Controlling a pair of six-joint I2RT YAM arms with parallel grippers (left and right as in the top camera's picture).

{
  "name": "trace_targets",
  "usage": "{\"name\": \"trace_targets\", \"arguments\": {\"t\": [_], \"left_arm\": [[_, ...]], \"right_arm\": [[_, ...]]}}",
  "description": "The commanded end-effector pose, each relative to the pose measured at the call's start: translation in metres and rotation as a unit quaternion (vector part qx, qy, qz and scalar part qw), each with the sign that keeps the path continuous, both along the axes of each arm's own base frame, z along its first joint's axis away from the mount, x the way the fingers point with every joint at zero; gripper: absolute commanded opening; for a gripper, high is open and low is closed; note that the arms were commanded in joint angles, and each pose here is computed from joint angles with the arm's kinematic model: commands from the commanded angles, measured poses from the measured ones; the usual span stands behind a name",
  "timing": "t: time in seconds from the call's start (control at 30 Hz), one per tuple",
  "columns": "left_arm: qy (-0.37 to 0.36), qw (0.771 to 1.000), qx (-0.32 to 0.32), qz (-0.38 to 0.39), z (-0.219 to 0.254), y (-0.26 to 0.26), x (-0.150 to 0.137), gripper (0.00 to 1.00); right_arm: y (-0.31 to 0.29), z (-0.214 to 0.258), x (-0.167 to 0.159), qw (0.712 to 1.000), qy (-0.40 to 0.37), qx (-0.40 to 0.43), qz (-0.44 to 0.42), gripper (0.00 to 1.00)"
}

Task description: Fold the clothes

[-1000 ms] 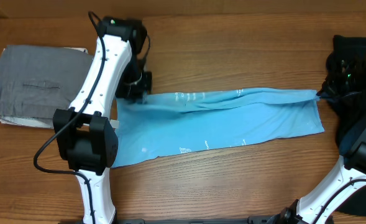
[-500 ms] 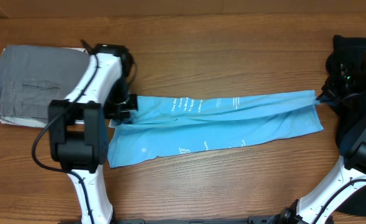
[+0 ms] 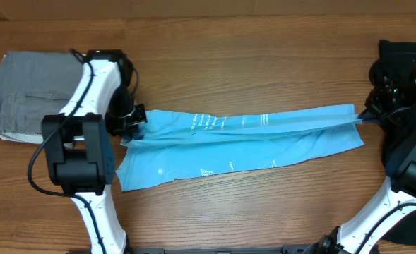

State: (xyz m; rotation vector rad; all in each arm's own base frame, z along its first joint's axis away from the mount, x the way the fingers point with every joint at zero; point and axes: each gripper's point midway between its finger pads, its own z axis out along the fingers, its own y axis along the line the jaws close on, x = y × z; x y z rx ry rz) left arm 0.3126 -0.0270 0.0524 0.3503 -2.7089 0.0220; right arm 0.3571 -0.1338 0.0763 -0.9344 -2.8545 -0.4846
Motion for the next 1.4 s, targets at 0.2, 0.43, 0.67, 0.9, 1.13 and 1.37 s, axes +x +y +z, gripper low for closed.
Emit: {"name": "trace_targets", "arguments": {"t": [0.2, 0.43, 0.67, 0.9, 1.13, 1.37], "left_arm": [[0.033, 0.997, -0.006, -0.069, -0.007, -0.037, -0.031, 0.04], [0.062, 0.995, 0.009, -0.074, -0.016, -0.029, -0.049, 0.04], [0.068, 0.995, 0.005, -0.077, -0.015, -0.028, -0.052, 0.04], [0.076, 0.994, 0.003, -0.082, -0.013, -0.028, -0.055, 0.04], [0.086, 0.992, -0.012, -0.092, -0.006, -0.03, -0.058, 0.25], [-0.033, 0.997, -0.037, -0.067, 0.042, -0.046, 0.006, 0.31]], "right_arm": [[-0.02, 0.017, -0.007, 0.998, 0.014, -0.065, -0.02, 0.04], [-0.021, 0.017, -0.015, 0.997, 0.033, -0.071, -0.026, 0.04], [-0.028, 0.016, -0.02, 0.994, 0.05, -0.091, -0.04, 0.04], [-0.028, 0.016, -0.021, 0.994, 0.053, -0.091, -0.041, 0.13], [-0.028, 0.02, -0.021, 0.994, 0.052, -0.091, -0.041, 0.86], [-0.011, 0.064, 0.016, 0.998, -0.037, -0.054, -0.024, 0.79]]}}
